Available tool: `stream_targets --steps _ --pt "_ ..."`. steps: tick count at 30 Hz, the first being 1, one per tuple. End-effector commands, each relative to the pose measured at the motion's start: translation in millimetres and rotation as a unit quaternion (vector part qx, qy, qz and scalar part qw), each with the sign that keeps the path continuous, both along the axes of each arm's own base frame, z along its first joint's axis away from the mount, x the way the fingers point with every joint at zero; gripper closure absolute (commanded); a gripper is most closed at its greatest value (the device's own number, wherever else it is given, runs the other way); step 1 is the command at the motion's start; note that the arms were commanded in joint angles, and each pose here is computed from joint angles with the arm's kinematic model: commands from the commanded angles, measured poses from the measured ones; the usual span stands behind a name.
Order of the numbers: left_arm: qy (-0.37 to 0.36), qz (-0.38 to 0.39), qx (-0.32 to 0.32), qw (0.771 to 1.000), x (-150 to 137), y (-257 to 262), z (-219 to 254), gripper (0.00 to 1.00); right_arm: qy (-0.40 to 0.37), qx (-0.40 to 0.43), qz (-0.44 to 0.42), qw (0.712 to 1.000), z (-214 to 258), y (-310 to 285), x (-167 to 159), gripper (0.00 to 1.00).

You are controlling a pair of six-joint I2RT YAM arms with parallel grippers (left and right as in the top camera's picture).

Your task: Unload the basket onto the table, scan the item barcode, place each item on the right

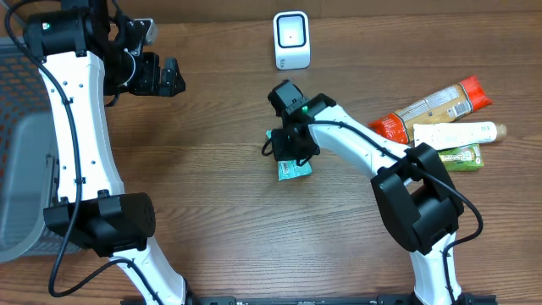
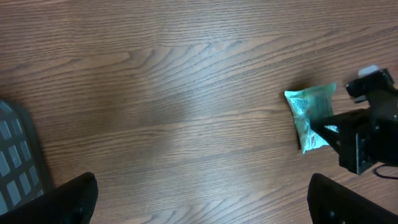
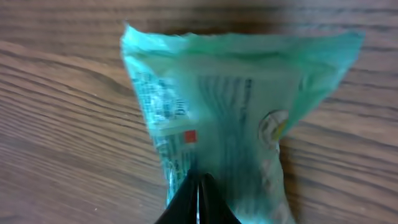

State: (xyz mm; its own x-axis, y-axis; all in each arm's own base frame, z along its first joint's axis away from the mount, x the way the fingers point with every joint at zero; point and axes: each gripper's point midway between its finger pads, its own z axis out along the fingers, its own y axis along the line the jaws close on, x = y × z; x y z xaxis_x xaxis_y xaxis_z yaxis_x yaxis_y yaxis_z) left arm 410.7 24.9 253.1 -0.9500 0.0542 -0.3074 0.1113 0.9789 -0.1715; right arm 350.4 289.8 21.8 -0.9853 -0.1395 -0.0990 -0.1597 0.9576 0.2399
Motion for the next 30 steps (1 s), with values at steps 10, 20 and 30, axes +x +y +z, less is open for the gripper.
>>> stream_targets --steps 10,20,30 --pt "-0.001 -0.009 -0.003 1.000 2.4 -0.6 -2.0 0.00 0.014 -0.012 -0.008 1.000 -8.7 -9.9 -13.5 0.34" --pt "-0.001 -0.009 -0.003 1.000 2.4 -0.6 -2.0 0.00 0.001 0.003 0.016 1.000 8.4 -2.1 -6.4 0.61" --pt "-0.001 -0.009 -0.003 1.000 2.4 -0.6 -2.0 0.00 -0.060 -0.062 0.007 0.996 44.9 -16.3 13.2 0.80"
